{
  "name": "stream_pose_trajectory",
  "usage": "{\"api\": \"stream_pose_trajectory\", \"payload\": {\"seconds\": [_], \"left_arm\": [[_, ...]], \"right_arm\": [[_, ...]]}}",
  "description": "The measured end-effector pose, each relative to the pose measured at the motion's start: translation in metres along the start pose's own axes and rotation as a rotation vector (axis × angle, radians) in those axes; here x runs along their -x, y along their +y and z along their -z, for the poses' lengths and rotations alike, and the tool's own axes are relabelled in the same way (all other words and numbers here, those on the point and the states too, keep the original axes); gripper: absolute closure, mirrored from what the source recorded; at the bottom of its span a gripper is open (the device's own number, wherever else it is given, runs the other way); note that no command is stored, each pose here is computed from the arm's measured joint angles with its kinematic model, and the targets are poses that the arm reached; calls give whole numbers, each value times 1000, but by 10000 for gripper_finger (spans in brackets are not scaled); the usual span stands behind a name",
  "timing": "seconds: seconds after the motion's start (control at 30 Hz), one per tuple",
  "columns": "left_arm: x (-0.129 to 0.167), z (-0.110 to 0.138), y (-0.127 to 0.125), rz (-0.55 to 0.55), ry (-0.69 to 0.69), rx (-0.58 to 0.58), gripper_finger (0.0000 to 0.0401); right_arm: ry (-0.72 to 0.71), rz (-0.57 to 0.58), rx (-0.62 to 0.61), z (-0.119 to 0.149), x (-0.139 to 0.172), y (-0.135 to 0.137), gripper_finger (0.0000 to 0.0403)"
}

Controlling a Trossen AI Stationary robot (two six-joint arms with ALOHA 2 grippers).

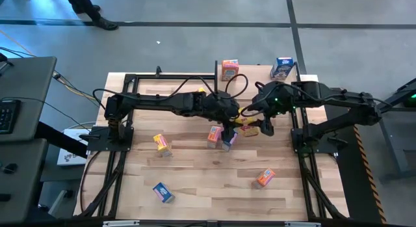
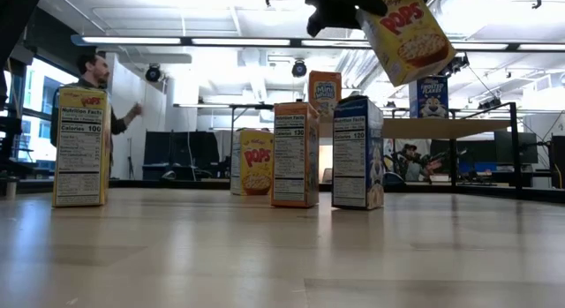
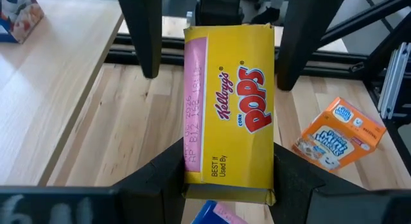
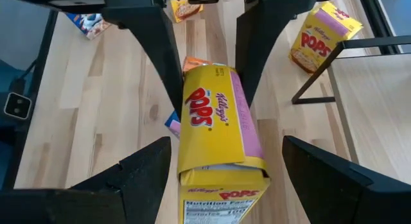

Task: Stack cereal on shelf
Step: Put the bottom yellow cereal box on the shelf

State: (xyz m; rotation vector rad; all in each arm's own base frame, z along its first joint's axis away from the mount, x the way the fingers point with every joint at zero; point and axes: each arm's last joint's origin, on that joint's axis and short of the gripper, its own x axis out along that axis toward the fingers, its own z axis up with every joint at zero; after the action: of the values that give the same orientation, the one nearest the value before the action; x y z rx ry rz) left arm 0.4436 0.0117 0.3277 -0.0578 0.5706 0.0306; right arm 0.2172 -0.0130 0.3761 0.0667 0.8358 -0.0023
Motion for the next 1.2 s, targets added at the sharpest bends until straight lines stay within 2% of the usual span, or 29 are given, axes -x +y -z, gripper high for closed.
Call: {"api": "stream_pose_trajectory", "payload": {"seconds": [0.17,0.5,0.7,1.2], "left_arm": [[0,0,0,-1,-1,-14,242],[0,0,0,0,-3,-15,242],[0,0,0,1,-3,0,242],[0,-1,-1,6,-13,2,242]], "right_arm": [[4,0,-19,0,0,0,122],[4,0,-20,0,0,0,213],[5,-8,-21,1,0,0,250],[4,-8,-19,1,1,0,247]]}}
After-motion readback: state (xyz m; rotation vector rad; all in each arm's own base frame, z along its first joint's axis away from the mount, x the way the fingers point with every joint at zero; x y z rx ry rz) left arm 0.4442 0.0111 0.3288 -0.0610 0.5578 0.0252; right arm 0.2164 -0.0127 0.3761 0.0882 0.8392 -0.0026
